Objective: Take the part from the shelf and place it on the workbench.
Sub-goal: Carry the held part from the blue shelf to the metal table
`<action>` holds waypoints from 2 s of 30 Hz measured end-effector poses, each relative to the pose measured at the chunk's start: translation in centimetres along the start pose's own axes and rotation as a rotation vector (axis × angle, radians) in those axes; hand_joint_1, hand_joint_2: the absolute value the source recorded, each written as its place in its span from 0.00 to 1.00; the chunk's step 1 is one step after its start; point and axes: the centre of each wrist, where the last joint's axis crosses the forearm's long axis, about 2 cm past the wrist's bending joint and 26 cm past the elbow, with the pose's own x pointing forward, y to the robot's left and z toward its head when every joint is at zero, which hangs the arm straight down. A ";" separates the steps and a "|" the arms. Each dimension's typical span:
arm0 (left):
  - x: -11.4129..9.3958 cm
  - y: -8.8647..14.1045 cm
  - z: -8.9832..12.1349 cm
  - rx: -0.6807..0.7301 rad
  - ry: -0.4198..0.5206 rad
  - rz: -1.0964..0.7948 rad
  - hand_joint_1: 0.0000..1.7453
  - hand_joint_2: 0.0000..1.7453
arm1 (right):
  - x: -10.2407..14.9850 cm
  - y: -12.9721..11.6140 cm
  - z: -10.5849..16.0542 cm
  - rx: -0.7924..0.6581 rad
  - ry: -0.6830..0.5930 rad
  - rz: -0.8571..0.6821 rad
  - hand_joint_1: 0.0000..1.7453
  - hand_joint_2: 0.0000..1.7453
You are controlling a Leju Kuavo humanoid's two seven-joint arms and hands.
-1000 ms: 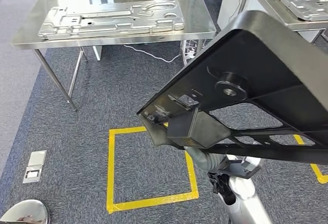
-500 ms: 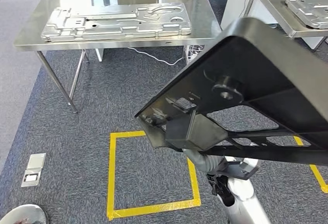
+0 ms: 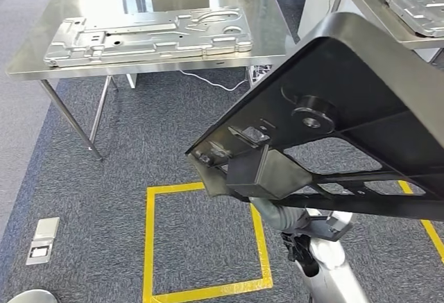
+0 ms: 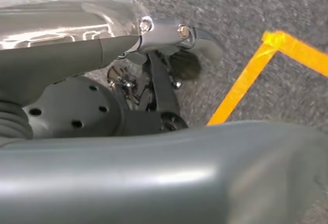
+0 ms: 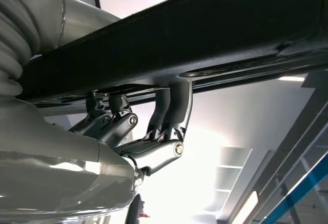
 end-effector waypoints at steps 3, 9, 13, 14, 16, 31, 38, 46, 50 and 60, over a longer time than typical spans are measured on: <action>0.1 0.1 -0.1 0.001 -0.004 -0.001 0.00 1.00 | 0.0 0.0 -0.1 0.000 -0.003 0.000 1.00 1.00; 0.2 0.1 -0.1 0.002 -0.005 -0.001 0.00 1.00 | 0.0 0.0 -0.1 0.001 -0.004 -0.001 1.00 1.00; 0.1 0.2 0.0 0.004 -0.003 -0.001 0.00 1.00 | 0.0 0.1 0.0 -0.001 -0.001 -0.003 1.00 1.00; 0.1 0.2 0.0 0.003 -0.004 -0.001 0.00 1.00 | -0.1 0.1 0.0 0.000 0.000 -0.003 1.00 1.00; 0.3 0.1 -0.1 0.001 -0.007 -0.001 0.00 1.00 | -0.1 0.1 0.0 0.000 0.000 -0.003 1.00 1.00; 0.3 0.7 -0.1 0.013 -0.013 0.009 0.00 1.00 | -0.2 0.8 -0.7 0.019 -0.015 -0.009 1.00 1.00; 0.5 0.7 -0.1 0.010 -0.018 0.007 0.00 1.00 | 0.0 0.9 -0.9 0.025 -0.031 -0.009 1.00 1.00; 0.4 0.7 -0.1 0.005 -0.016 0.000 0.00 1.00 | -0.1 0.9 -0.6 0.022 -0.024 -0.008 1.00 1.00; 0.5 0.6 -0.1 0.002 -0.018 -0.003 0.00 1.00 | -0.1 0.9 -0.5 0.019 -0.024 -0.007 1.00 1.00; 0.4 0.8 -0.1 0.005 -0.015 -0.005 0.00 1.00 | 0.1 0.7 -0.7 0.017 -0.030 0.000 1.00 1.00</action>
